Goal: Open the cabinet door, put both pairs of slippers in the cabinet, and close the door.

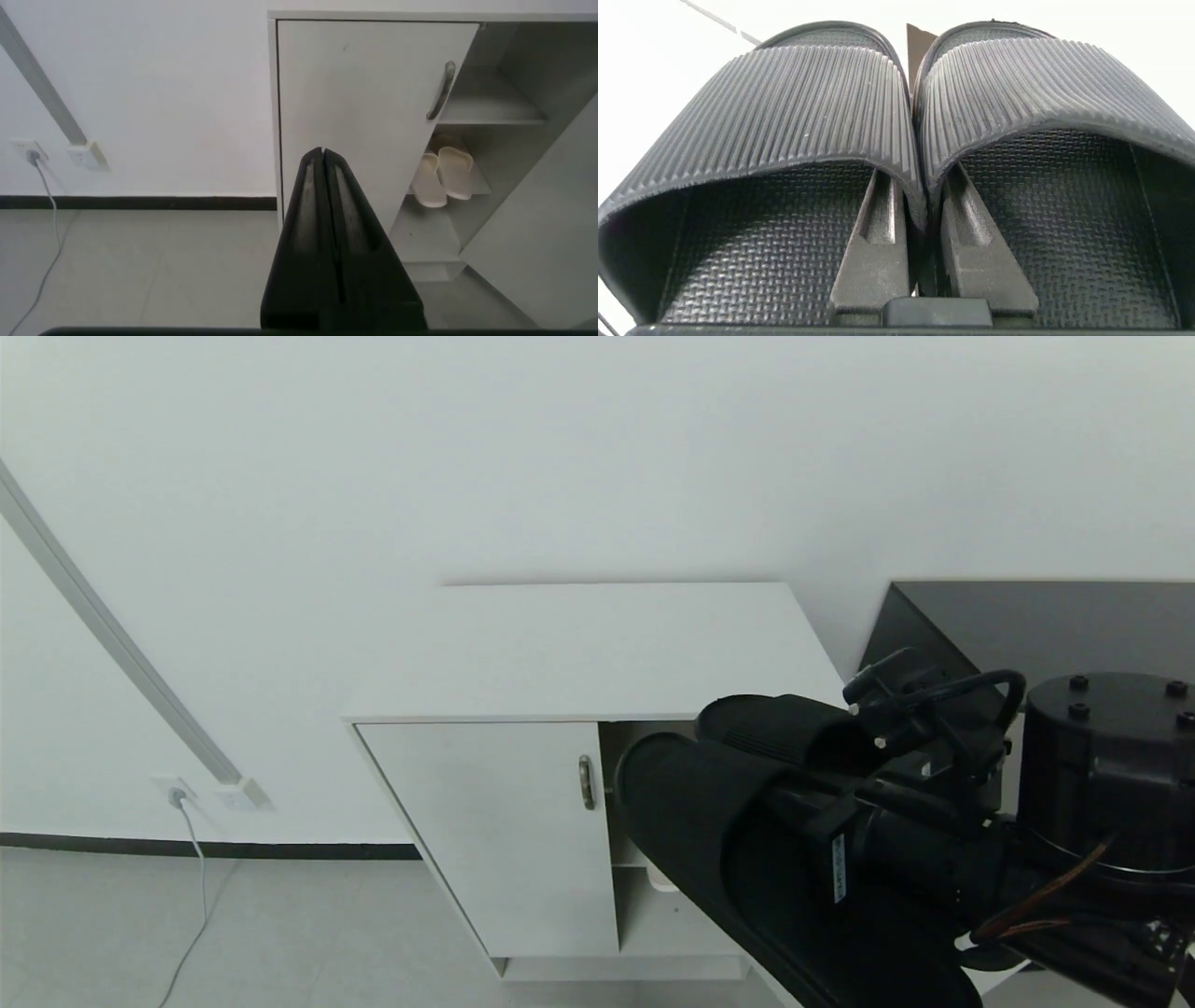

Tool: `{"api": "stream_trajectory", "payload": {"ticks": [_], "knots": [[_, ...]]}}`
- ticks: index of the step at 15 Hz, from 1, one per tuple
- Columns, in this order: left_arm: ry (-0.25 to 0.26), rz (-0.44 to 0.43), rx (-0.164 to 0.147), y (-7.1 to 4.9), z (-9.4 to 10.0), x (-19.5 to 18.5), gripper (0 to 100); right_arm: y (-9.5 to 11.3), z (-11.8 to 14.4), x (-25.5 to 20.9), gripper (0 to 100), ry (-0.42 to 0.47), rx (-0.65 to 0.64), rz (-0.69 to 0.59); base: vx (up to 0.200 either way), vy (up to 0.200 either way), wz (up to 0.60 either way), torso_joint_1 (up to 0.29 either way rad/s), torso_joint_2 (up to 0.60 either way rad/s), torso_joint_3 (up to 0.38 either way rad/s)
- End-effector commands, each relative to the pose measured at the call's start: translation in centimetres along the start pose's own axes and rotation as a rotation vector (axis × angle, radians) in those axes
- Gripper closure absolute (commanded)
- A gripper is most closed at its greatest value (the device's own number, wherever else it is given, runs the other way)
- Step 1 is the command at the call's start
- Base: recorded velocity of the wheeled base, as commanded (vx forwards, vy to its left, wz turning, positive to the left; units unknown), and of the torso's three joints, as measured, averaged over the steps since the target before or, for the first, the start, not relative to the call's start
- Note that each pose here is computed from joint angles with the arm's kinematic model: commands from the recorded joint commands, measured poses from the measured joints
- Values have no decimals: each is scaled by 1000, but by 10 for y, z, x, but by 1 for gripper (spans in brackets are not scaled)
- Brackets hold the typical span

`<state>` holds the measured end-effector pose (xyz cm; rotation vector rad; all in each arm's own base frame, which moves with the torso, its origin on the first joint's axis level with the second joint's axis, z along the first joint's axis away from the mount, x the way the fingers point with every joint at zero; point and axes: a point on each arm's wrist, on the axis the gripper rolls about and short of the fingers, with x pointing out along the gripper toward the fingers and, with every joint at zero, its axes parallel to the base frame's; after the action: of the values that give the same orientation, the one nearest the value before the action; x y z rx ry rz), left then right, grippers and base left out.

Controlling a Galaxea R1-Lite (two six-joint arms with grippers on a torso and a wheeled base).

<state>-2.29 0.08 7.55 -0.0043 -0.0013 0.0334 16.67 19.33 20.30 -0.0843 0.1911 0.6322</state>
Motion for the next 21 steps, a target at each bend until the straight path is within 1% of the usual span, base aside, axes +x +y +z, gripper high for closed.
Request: {"api": "stream_trajectory", "payload": {"ticks": [1, 7, 21], "knots": [[1, 0, 0, 0, 0, 0, 100, 0, -2, 1, 100, 7, -2, 0, 0, 0, 0, 0, 0, 0], [1, 0, 0, 0, 0, 0, 100, 0, -4, 2, 100, 14, -4, 0, 0, 0, 0, -20, 48, 26], [1, 0, -5, 0, 0, 0, 100, 1, -9, 7, 100, 37, -7, -4, 0, 0, 0, -206, 523, 307]]}}
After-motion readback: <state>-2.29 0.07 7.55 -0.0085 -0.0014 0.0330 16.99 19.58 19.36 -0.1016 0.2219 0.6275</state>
